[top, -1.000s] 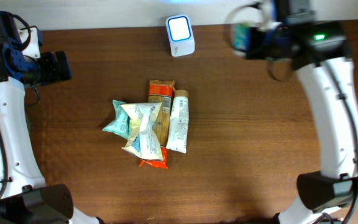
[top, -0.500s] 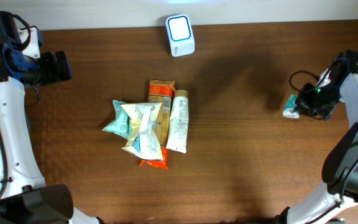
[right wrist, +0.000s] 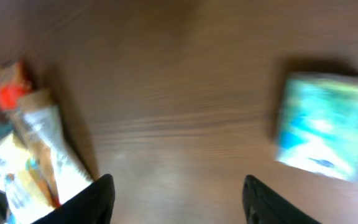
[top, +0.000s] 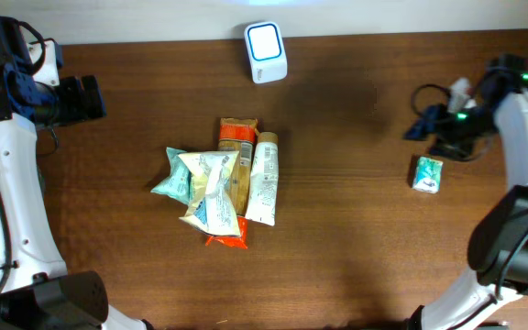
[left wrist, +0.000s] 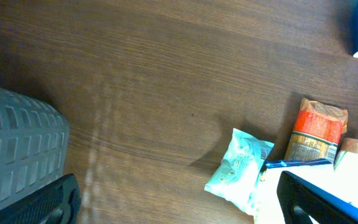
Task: Scan the item barcode
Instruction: 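Lower the Kleenex pack at the right table side and release, then grasp the white tube from the pile with right gripper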
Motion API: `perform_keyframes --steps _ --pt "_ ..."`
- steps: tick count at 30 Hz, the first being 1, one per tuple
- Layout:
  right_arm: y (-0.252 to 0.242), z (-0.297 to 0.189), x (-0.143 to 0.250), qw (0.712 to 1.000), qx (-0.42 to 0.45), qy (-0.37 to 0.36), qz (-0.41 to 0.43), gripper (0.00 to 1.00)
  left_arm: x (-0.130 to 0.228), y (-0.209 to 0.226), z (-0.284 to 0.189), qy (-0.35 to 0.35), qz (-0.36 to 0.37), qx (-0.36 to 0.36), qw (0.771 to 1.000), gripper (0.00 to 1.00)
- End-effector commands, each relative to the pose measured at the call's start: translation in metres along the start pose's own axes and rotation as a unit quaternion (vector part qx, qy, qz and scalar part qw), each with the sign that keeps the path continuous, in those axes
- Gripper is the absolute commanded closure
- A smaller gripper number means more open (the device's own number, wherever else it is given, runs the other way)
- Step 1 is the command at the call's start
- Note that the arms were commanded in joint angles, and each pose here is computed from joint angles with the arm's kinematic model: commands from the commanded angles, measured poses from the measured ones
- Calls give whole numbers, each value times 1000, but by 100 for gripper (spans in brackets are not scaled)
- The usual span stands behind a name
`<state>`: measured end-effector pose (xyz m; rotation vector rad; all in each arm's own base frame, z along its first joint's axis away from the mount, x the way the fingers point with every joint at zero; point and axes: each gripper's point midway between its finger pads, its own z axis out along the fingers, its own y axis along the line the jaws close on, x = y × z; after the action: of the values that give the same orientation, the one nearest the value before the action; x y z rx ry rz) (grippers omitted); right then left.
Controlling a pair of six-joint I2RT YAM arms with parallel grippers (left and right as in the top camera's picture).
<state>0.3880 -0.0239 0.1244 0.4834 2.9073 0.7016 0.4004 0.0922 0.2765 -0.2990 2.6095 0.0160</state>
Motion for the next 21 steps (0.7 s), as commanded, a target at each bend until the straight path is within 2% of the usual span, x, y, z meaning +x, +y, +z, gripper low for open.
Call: perform_keyframes --steps 1,6,11,15,20,21 --pt "63 49 38 993 -75 56 -69 35 -1 1 -3 -4 3 0 1000 1" --pt "107 137 107 983 -123 117 -75 35 -1 1 -3 -4 3 0 1000 1" --pt "132 179 147 980 -132 128 -74 36 -1 1 -3 -4 3 0 1000 1" --pt "155 197 161 979 -151 110 -85 36 -1 1 -3 -4 3 0 1000 1" --pt "162 210 163 988 -113 81 -71 57 -1 1 -3 -4 3 0 1000 1" --pt "161 212 163 989 -103 74 -71 68 -1 1 -3 -4 3 0 1000 1"
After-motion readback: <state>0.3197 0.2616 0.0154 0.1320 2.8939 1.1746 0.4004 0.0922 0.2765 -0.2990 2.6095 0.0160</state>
